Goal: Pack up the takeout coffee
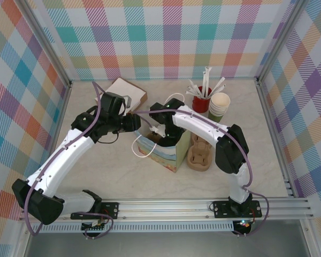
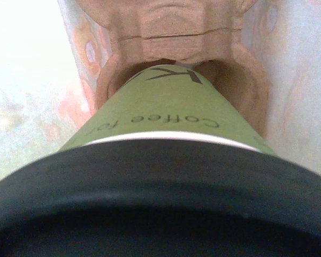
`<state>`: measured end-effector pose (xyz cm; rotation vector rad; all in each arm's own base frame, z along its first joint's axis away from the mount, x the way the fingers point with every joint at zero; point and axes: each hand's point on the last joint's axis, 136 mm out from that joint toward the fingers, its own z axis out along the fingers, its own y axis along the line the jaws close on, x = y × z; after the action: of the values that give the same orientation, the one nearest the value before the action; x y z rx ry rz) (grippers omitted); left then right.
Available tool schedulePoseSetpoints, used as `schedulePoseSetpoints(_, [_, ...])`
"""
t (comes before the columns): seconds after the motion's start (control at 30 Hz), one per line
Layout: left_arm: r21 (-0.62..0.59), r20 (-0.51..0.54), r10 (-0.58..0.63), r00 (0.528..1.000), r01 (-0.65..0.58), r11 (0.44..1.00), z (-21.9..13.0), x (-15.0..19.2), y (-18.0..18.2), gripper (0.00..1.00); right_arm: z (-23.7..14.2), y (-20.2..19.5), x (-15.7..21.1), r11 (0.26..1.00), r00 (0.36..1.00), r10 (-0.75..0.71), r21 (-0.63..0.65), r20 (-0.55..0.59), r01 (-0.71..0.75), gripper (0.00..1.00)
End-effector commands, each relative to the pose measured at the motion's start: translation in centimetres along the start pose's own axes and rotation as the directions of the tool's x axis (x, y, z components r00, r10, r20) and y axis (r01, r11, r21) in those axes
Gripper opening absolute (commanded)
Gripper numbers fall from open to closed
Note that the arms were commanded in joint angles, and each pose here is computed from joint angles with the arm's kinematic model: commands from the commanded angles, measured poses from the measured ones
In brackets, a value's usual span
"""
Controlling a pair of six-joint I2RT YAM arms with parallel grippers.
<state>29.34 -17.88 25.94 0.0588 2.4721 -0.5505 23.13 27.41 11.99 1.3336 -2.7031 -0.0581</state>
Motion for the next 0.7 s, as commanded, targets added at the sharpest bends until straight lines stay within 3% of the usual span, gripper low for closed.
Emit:
schedulePoseSetpoints(0.0, [-0.049, -0.03, 0.007, 1.0, -0.008, 0.999, 0.6, 0.7, 1.3, 0.38, 0.8, 0.2, 0.2, 0.999, 1.0, -0.017, -0.032, -0.015, 0.016, 0.75])
schedulePoseSetpoints(0.67, [-0.041, -0.026, 0.004, 1.0, -0.005, 0.999, 0.3, 0.6, 1.1, 0.43, 2.9, -0.4, 0.3, 1.0, 1.0, -0.012, -0.028, -0.021, 0.011, 0.75])
